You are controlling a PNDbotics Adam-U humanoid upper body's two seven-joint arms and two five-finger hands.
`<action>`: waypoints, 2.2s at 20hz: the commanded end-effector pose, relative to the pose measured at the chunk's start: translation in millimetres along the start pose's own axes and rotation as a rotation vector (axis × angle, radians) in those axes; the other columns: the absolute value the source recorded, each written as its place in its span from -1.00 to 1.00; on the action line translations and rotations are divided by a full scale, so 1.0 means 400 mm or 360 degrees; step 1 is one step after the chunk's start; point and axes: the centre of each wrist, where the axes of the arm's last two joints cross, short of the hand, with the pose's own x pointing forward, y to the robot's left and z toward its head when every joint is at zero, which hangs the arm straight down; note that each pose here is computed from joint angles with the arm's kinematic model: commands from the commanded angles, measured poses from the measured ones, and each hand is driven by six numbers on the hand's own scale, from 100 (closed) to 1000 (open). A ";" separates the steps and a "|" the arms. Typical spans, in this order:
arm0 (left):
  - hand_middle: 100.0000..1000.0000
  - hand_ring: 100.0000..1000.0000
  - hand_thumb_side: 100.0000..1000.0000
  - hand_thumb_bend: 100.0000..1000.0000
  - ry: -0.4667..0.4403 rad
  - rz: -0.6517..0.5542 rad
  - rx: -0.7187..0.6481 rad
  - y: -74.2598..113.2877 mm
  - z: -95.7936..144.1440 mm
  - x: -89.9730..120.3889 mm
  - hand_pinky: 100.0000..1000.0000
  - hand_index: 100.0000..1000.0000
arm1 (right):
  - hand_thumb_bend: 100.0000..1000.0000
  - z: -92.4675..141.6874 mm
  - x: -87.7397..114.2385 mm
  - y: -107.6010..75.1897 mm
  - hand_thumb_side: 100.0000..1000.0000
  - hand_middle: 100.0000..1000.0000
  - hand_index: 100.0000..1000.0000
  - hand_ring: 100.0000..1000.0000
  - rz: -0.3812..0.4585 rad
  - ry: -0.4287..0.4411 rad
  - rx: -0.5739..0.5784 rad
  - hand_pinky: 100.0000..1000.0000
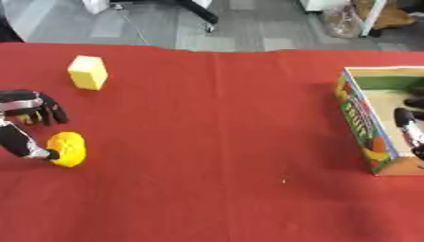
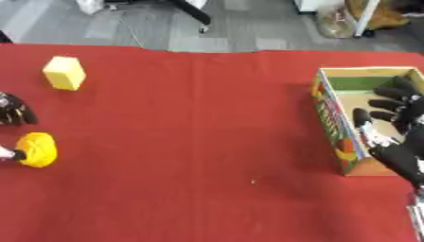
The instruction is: Pick up the objects with one hand, pass them to the other hand, and then place them into the box on the other side of the table.
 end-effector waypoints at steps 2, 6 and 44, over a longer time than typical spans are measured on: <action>0.38 0.37 -0.76 -0.09 0.0046 -0.0035 -0.0082 0.009 0.011 -0.011 0.45 0.52 | -0.45 -0.012 0.012 -0.012 -0.46 0.52 0.93 0.50 0.0013 -0.0039 0.0001 0.42; 0.14 0.16 -0.87 -0.29 0.0086 -0.0079 -0.0079 0.007 0.013 -0.014 0.30 0.32 | -0.46 -0.012 0.012 -0.013 -0.45 0.52 0.93 0.50 0.0012 -0.0038 -0.0001 0.42; -0.33 -0.31 -1.00 -0.47 -0.1222 0.1236 0.0896 -0.030 -0.154 0.357 0.02 -0.18 | -0.47 -0.255 0.359 0.072 -0.42 0.42 0.78 0.43 0.0942 -0.1170 0.0938 0.48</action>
